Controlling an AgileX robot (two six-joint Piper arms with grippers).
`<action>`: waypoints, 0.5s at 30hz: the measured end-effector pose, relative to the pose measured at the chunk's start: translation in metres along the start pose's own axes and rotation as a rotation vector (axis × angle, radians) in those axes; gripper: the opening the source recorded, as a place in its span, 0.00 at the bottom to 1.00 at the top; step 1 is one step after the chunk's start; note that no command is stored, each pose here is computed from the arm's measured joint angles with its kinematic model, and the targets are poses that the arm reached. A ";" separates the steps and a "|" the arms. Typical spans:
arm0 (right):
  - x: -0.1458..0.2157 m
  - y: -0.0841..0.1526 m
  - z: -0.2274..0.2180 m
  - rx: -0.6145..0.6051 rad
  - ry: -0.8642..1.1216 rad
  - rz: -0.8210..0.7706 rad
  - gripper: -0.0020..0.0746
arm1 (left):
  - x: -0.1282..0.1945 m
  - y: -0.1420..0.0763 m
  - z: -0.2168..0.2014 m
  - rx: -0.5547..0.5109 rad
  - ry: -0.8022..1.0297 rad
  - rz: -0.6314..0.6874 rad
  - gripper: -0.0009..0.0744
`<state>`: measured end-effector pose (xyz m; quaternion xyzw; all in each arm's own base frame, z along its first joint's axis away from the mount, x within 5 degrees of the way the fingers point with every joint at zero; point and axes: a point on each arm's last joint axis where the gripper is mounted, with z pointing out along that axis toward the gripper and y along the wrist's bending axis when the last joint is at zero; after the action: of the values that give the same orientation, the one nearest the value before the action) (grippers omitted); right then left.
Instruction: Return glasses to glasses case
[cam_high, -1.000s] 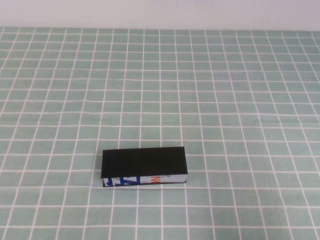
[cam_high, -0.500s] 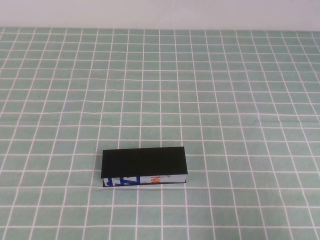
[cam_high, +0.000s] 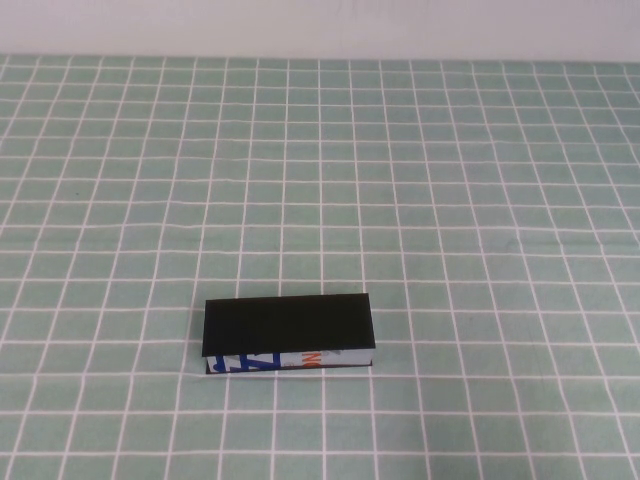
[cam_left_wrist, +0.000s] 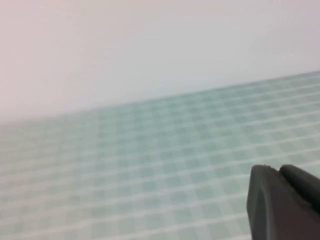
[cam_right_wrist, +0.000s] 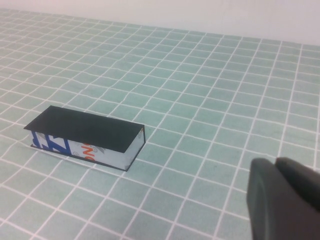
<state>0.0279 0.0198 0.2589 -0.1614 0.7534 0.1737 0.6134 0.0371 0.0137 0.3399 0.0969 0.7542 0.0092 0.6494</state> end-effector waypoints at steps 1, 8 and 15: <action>0.000 0.000 0.000 0.000 0.000 0.000 0.01 | -0.001 0.002 0.000 -0.022 -0.007 0.025 0.01; 0.000 0.000 0.000 -0.001 0.000 0.001 0.01 | 0.003 0.007 0.003 -0.090 0.004 0.105 0.01; 0.000 0.000 0.000 -0.002 0.001 0.003 0.01 | 0.027 -0.008 0.014 0.012 0.094 -0.041 0.01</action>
<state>0.0278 0.0200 0.2588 -0.1609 0.7536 0.1754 0.6127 0.0464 0.0088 0.3105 0.0845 0.7857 -0.0042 0.6128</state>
